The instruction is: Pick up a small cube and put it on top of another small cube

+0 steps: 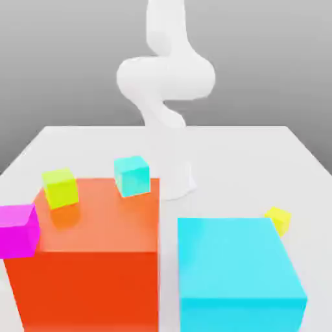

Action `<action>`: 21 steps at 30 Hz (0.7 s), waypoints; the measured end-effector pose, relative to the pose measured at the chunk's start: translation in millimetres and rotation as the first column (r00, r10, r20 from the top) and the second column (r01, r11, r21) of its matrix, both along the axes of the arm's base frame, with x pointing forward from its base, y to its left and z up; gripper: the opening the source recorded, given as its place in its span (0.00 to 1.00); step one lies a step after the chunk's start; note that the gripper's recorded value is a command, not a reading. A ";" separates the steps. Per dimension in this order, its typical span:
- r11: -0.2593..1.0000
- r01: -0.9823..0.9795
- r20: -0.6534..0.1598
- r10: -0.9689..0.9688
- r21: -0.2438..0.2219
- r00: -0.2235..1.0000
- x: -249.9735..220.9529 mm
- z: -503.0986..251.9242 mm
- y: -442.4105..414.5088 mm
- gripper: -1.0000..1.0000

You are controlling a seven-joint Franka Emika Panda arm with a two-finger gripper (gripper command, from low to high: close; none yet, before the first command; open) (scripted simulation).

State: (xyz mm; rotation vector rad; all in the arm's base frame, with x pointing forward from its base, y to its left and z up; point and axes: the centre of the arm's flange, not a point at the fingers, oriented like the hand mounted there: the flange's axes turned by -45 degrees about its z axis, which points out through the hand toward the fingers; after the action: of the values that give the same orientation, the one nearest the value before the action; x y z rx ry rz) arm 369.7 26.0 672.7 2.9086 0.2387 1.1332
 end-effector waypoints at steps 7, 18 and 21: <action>0.880 -0.439 -0.176 0.410 -0.181 0.895 33.9 -114.6 85.1 0.50; 0.284 -0.925 -0.468 0.801 -0.255 0.374 -9.6 -294.1 205.1 0.50; 0.069 -0.970 -0.535 0.824 -0.231 0.186 -38.1 -340.1 227.6 0.50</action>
State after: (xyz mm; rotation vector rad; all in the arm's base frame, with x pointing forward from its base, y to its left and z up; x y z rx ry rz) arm 331.6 253.7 332.6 2.0631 2.2745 0.3691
